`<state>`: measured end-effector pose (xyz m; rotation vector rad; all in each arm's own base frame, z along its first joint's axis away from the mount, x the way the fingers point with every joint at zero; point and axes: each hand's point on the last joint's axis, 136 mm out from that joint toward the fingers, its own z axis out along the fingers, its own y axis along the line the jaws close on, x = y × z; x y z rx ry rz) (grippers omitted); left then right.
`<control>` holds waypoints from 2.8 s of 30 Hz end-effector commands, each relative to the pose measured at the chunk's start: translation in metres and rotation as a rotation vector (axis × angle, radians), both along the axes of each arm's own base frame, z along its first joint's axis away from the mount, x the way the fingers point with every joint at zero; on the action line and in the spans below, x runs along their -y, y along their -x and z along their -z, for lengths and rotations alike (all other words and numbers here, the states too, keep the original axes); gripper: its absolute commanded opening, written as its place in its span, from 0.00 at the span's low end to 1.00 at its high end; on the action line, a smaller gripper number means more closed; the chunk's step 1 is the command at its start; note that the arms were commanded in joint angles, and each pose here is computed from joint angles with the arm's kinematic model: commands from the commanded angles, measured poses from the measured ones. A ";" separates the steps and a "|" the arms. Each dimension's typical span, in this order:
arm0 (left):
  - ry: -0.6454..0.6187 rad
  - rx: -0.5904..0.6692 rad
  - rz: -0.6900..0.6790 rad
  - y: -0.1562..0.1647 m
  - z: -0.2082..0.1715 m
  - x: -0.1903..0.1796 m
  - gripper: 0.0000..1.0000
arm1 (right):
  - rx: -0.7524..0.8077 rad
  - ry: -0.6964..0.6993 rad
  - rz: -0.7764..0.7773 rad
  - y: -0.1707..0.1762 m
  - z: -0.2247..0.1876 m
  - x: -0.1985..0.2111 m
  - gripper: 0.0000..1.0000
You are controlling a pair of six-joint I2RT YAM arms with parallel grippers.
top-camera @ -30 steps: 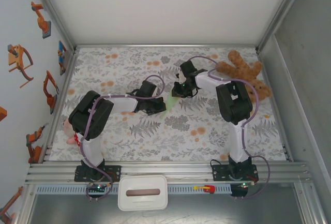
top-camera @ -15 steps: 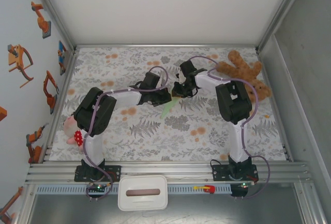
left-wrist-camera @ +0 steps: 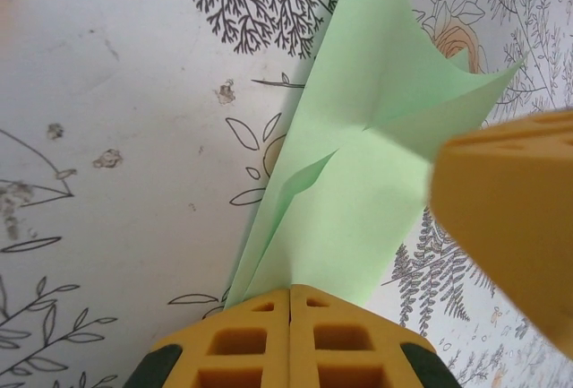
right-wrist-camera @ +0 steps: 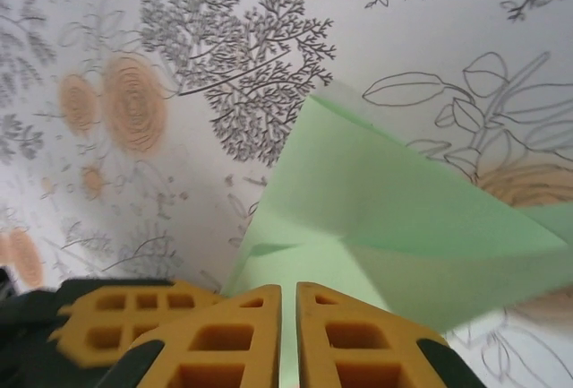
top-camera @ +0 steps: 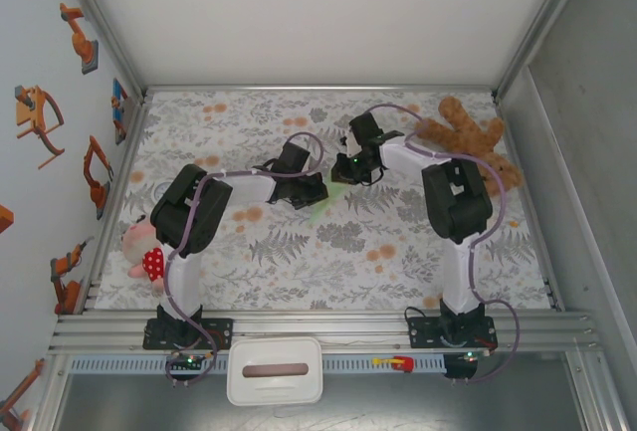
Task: Fold a paper plane with a square sheet of paper (pick it up from the middle)
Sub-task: Fold the wing for the fifth time at the center of the table.
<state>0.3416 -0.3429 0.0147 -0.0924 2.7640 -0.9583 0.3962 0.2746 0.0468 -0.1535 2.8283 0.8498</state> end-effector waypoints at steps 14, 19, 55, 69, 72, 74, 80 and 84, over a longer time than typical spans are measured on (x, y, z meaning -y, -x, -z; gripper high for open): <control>-0.150 -0.119 -0.063 0.017 0.039 -0.030 0.00 | -0.061 -0.085 -0.044 0.019 0.024 -0.006 0.01; -0.188 -0.137 -0.058 0.023 0.046 -0.038 0.00 | -0.066 -0.043 -0.001 0.011 0.040 0.006 0.01; -0.130 -0.136 -0.002 0.023 0.032 -0.031 0.01 | 0.026 -0.225 0.124 -0.016 -0.014 0.021 0.01; 0.047 -0.010 0.092 0.012 -0.023 0.003 0.06 | -0.127 -0.141 0.105 0.006 0.047 0.010 0.00; 0.063 0.008 0.113 0.012 -0.026 0.011 0.06 | -0.144 -0.124 0.107 0.009 0.054 0.012 0.00; 0.061 0.007 0.116 0.010 -0.022 0.014 0.06 | -0.150 -0.119 0.107 0.011 0.056 0.013 0.00; 0.067 -0.021 0.129 0.007 -0.009 0.025 0.05 | -0.156 -0.113 0.105 0.013 0.060 0.014 0.00; 0.050 -0.038 0.129 0.006 0.000 0.025 0.04 | -0.162 -0.107 0.109 0.014 0.062 0.015 0.00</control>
